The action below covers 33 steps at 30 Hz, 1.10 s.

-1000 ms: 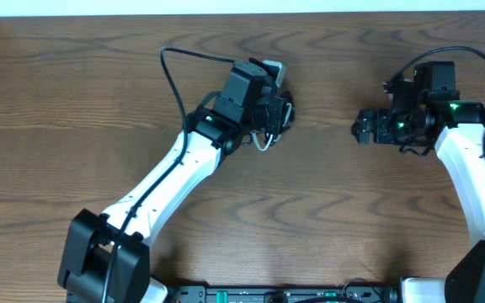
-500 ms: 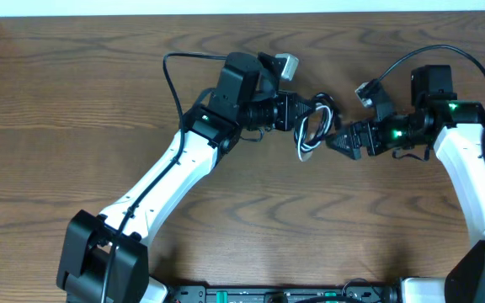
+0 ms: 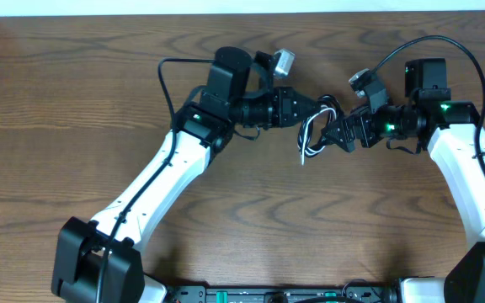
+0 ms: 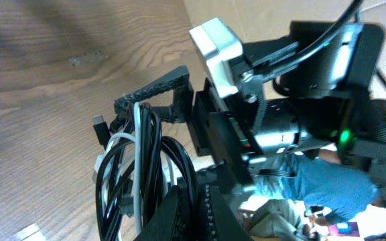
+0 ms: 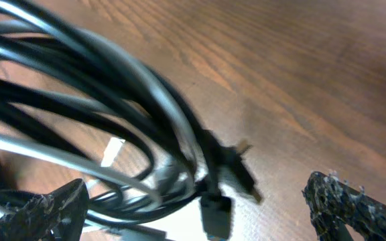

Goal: Untangle cables

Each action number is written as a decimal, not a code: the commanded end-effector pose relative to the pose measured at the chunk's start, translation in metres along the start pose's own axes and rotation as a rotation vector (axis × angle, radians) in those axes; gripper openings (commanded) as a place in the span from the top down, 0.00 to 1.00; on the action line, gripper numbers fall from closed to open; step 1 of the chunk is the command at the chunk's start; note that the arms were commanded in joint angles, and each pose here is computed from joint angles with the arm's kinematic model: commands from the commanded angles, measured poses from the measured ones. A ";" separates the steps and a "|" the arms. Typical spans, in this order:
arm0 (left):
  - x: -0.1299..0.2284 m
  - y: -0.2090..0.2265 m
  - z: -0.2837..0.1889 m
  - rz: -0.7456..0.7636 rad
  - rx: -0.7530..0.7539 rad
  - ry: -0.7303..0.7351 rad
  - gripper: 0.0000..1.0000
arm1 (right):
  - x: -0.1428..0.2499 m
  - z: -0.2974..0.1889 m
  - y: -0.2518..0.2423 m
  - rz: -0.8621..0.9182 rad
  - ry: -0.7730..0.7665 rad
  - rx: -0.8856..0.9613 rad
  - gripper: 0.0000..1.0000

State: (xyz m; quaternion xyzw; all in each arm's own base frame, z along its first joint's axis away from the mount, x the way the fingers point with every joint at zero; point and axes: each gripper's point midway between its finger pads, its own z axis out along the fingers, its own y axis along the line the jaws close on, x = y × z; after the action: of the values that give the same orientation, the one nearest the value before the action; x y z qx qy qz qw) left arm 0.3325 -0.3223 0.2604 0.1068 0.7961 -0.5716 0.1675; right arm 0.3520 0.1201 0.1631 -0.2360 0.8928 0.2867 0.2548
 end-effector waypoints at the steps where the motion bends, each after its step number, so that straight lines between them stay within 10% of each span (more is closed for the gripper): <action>1: -0.001 -0.020 -0.011 -0.023 0.060 0.013 0.92 | -0.005 0.000 -0.001 -0.035 -0.018 0.019 0.01; 10: 0.000 -0.024 -0.011 -0.040 0.080 0.023 0.92 | -0.029 0.011 0.014 -0.053 -0.088 0.001 0.06; 13: -0.001 -0.031 -0.012 -0.031 0.109 0.031 0.92 | -0.030 0.014 0.013 -0.068 -0.083 0.028 0.57; 14: -0.002 -0.031 -0.013 -0.026 0.111 0.026 0.93 | -0.029 0.013 0.006 -0.045 -0.075 0.065 0.94; 15: -0.004 -0.030 -0.015 -0.026 0.109 0.020 0.92 | -0.026 0.013 -0.003 -0.001 -0.063 0.118 0.99; 22: -0.018 0.004 -0.023 0.039 -0.030 -0.060 0.92 | -0.004 -0.001 -0.046 0.187 -0.002 0.338 0.99; 33: -0.008 0.130 -0.071 0.018 -0.734 -0.151 0.93 | 0.024 -0.027 -0.082 0.363 0.036 0.448 0.99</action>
State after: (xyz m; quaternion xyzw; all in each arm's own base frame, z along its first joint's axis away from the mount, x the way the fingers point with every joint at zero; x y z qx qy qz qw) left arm 0.3578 -0.2446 0.1734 0.0115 0.9169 -0.3485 0.1940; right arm 0.3730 0.0407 0.1375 -0.0314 0.9636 0.1261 0.2337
